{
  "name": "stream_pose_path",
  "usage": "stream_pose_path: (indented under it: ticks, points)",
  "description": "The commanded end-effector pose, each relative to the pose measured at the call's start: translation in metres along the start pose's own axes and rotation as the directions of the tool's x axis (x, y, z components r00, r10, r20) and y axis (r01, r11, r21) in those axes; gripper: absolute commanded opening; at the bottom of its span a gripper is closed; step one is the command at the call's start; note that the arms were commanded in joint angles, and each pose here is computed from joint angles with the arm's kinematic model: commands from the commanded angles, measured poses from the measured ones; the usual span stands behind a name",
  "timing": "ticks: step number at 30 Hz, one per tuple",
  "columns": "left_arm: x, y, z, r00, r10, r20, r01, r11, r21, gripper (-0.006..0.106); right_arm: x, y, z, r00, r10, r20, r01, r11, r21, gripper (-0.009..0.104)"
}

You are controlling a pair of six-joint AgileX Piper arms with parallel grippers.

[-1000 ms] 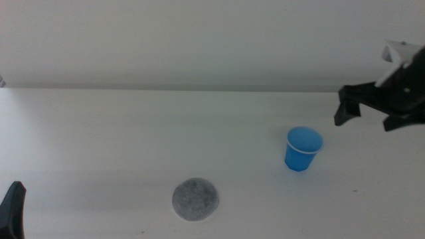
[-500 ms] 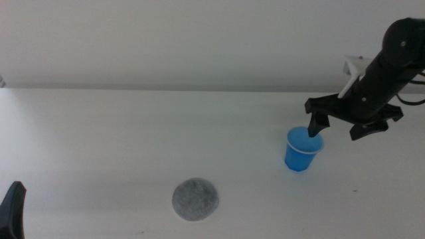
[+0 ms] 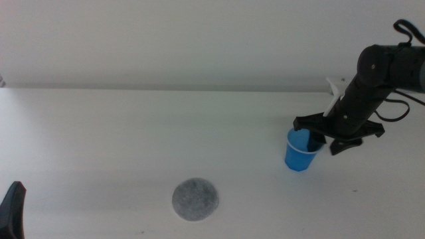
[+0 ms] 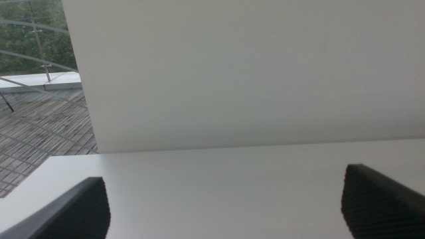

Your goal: Place an empty cup on a cup mat.

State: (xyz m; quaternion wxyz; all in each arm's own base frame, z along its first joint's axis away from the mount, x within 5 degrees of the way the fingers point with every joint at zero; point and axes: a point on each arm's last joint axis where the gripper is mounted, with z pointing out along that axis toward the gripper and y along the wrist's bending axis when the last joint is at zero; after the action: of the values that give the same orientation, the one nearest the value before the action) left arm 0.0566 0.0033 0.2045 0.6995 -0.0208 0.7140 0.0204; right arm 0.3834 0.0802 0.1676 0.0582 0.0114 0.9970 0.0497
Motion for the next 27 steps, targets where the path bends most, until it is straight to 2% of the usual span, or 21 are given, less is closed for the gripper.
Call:
stream_pose_path:
  ticks: [1,2,3,8,14,22,27]
  points:
    - [0.011,0.0,-0.001,1.0,0.0,0.013,0.0,1.0,0.008,0.094,-0.004,0.001,0.001,1.0,0.002,0.023,-0.001,1.0,-0.005,0.023]
    - [0.011,0.0,-0.001,1.0,0.0,0.013,0.0,1.0,0.008,0.094,-0.004,0.001,0.001,1.0,0.002,0.026,-0.001,1.0,-0.005,0.005]
    - [0.011,0.0,-0.001,1.0,0.0,0.013,0.0,1.0,0.008,0.094,-0.004,0.002,0.0,1.0,0.0,0.027,0.0,1.0,-0.006,-0.002]
    - [0.011,0.0,-0.001,1.0,0.0,0.013,0.0,1.0,0.008,0.094,0.002,0.025,-0.029,0.995,-0.018,0.094,0.02,1.0,-0.017,0.002]
    - [0.011,0.0,-0.001,1.0,0.0,0.013,0.0,1.0,0.008,0.094,0.008,0.093,-0.054,0.987,-0.111,0.119,0.12,0.991,-0.067,0.002]
    - [0.011,0.0,-0.001,1.0,0.0,0.013,0.0,1.0,0.008,0.094,0.023,0.192,-0.043,0.962,-0.267,0.065,0.273,0.954,-0.126,0.002]
    - [0.011,0.0,-0.001,1.0,0.0,0.013,0.0,1.0,0.008,0.094,0.037,0.228,-0.029,0.945,-0.326,0.031,0.327,0.936,-0.128,0.002]
